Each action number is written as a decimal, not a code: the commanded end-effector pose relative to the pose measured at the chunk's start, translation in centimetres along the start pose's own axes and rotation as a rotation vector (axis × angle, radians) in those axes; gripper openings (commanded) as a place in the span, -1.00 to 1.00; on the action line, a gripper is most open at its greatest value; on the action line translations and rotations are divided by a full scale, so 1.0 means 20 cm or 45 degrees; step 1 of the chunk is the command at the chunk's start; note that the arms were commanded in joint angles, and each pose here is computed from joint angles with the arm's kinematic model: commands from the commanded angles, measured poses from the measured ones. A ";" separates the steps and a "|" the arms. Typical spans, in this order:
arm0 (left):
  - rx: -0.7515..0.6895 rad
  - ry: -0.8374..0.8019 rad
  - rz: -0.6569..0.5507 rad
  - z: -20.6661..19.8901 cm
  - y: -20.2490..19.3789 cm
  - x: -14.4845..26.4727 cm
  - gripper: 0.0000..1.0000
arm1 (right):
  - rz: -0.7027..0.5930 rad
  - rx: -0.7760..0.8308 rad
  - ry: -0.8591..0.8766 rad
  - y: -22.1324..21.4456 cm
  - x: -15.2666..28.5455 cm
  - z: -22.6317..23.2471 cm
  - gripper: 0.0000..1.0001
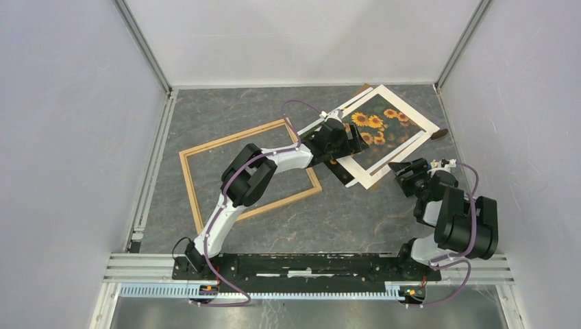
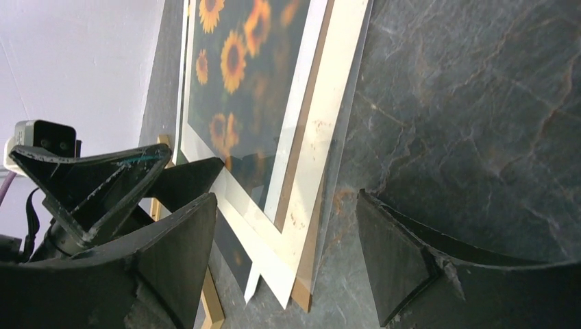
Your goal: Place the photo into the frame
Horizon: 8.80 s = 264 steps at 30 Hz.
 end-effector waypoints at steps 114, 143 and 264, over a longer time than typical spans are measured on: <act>1.134 -0.591 0.170 -0.38 -0.19 0.68 0.57 | -0.124 -0.136 0.381 -0.06 0.21 0.44 -1.00; 0.825 -0.432 0.136 -0.24 -0.12 0.46 -0.60 | -0.187 -0.015 0.207 -0.09 0.22 0.28 -0.95; 0.369 0.850 0.522 1.23 0.33 2.15 -0.95 | 1.059 0.728 0.679 -0.80 -0.64 0.80 0.46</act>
Point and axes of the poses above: each gripper's point midway between its finger pads, its own x axis back along the fingers, its own z axis along the line the jaws close on, y = z × x, the point moved 3 cm from there along x, back along the fingers, and after that the axes turned 2 degrees about x, right-handed, at the moved point
